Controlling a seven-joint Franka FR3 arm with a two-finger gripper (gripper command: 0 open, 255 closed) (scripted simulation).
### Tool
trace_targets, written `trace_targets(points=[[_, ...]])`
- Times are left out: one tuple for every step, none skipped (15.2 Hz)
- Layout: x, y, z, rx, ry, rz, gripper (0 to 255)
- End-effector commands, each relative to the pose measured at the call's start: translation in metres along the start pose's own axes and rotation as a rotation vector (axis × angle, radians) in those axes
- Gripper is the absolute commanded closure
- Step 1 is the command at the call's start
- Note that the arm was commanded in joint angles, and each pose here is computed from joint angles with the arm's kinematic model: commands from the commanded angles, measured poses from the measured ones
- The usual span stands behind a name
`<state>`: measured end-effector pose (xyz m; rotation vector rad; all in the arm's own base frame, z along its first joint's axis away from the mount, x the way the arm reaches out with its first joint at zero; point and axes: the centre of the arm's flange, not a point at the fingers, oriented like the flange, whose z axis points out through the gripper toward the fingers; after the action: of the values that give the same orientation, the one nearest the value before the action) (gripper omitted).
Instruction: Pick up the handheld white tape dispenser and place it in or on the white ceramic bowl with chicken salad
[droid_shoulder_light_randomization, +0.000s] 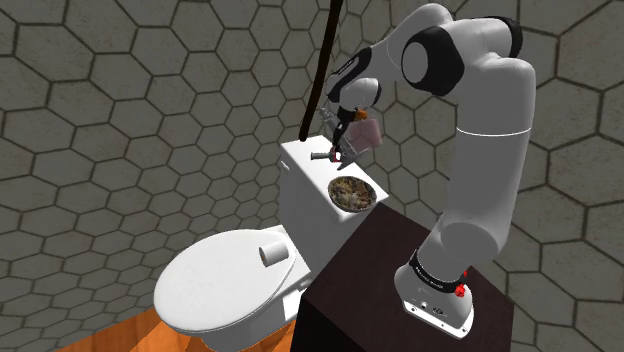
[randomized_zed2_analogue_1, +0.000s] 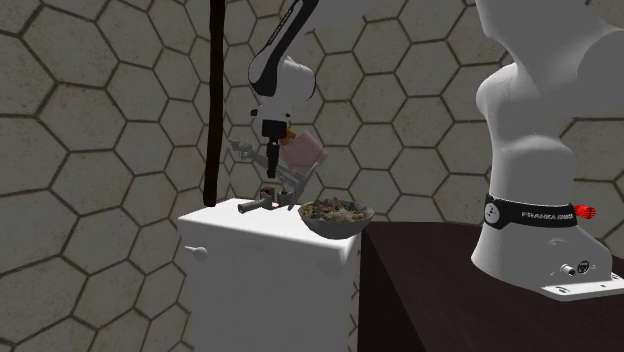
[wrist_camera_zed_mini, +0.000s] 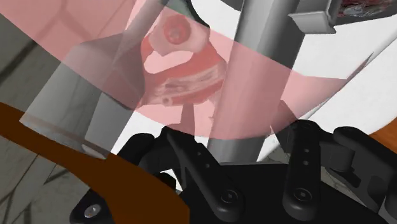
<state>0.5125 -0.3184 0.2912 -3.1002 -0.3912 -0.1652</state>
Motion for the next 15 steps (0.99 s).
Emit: trace_targets(points=[[-0.024, 0.027, -0.024, -0.098, -0.092, -0.077, 255], [-0.023, 0.027, -0.029, -0.098, -0.092, -0.077, 255], [-0.023, 0.027, -0.034, -0.098, -0.092, -0.077, 255], [-0.022, 0.027, -0.039, -0.098, -0.092, -0.077, 255], [-0.022, 0.027, -0.045, -0.098, -0.092, -0.077, 255], [-0.021, 0.027, -0.05, -0.098, -0.092, -0.077, 255], [-0.02, 0.027, -0.055, -0.098, -0.092, -0.077, 255], [-0.02, 0.027, -0.059, -0.098, -0.092, -0.077, 255], [-0.027, 0.016, -0.06, -0.098, -0.092, -0.077, 255], [-0.034, 0.005, -0.061, -0.098, -0.092, -0.077, 255], [-0.041, -0.007, -0.062, -0.098, -0.092, -0.077, 255], [-0.048, -0.018, -0.064, -0.098, -0.092, -0.077, 255], [-0.055, -0.029, -0.065, -0.098, -0.092, -0.077, 255], [-0.062, -0.04, -0.066, -0.098, -0.092, -0.077, 255], [-0.068, -0.051, -0.067, -0.098, -0.092, -0.077, 255]])
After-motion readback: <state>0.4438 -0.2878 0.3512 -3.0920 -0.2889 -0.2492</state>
